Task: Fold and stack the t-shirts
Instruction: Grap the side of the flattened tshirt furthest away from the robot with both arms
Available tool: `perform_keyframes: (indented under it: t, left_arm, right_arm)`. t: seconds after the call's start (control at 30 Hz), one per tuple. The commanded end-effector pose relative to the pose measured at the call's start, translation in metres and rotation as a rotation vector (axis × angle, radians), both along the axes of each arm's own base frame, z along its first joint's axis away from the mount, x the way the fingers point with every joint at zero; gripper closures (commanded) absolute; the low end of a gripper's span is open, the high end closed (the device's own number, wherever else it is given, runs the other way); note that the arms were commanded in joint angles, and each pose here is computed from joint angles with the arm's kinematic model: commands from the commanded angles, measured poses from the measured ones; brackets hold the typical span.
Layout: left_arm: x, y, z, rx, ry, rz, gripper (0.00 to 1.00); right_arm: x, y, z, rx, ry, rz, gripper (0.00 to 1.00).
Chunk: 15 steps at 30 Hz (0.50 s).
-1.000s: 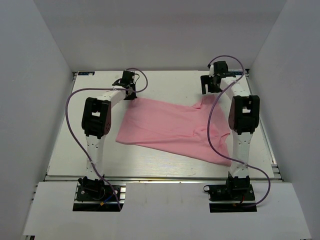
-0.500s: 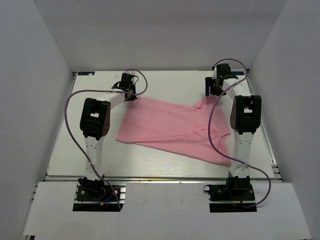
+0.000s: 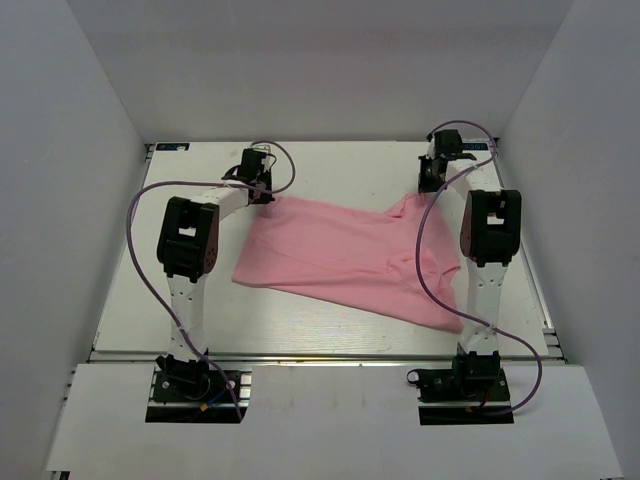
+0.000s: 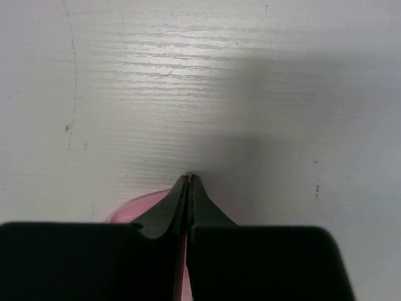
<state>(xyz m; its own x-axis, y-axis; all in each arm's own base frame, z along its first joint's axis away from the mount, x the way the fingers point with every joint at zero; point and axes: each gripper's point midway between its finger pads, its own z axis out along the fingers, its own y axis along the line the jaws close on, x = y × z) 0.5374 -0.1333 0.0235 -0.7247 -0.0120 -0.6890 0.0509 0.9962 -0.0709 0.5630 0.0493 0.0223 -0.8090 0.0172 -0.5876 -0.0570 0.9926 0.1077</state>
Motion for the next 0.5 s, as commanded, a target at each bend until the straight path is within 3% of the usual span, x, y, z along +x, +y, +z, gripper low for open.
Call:
perform_keyframes:
  t: [0.0, 0.07, 0.1, 0.17, 0.23, 0.27, 0.33, 0.47]
  left_arm:
    - [-0.005, -0.004, 0.046, -0.024, -0.054, -0.024, 1.0]
    - [-0.004, -0.003, 0.053, -0.02, -0.068, -0.031, 1.0]
    - [-0.004, -0.003, 0.062, -0.024, -0.085, -0.031, 1.0]
    - [-0.009, -0.001, 0.063, -0.03, -0.08, -0.01, 1.0]
    - [-0.014, 0.0, 0.072, -0.038, -0.108, -0.01, 1.0]
    - [-0.017, 0.001, 0.072, -0.037, -0.105, -0.01, 1.0]
    - [-0.026, 0.003, 0.075, -0.045, -0.102, -0.001, 1.0]
    - [-0.041, 0.005, 0.081, -0.062, -0.111, -0.001, 1.0]
  right_arm:
    - [0.003, 0.008, 0.03, 0.037, -0.066, 0.021, 1.0]
    - [-0.003, 0.01, 0.038, 0.042, -0.086, 0.04, 1.0]
    - [-0.007, 0.012, 0.073, 0.046, -0.156, 0.047, 1.0]
    - [-0.027, 0.01, 0.055, 0.044, -0.12, 0.039, 1.0]
    - [-0.031, 0.008, 0.102, 0.048, -0.235, 0.038, 1.0]
    - [-0.054, 0.008, 0.077, 0.048, -0.173, 0.037, 1.0]
    - [-0.063, 0.01, 0.118, 0.053, -0.27, 0.058, 1.0]
    - [-0.115, 0.01, 0.118, 0.062, -0.241, 0.073, 1.0]
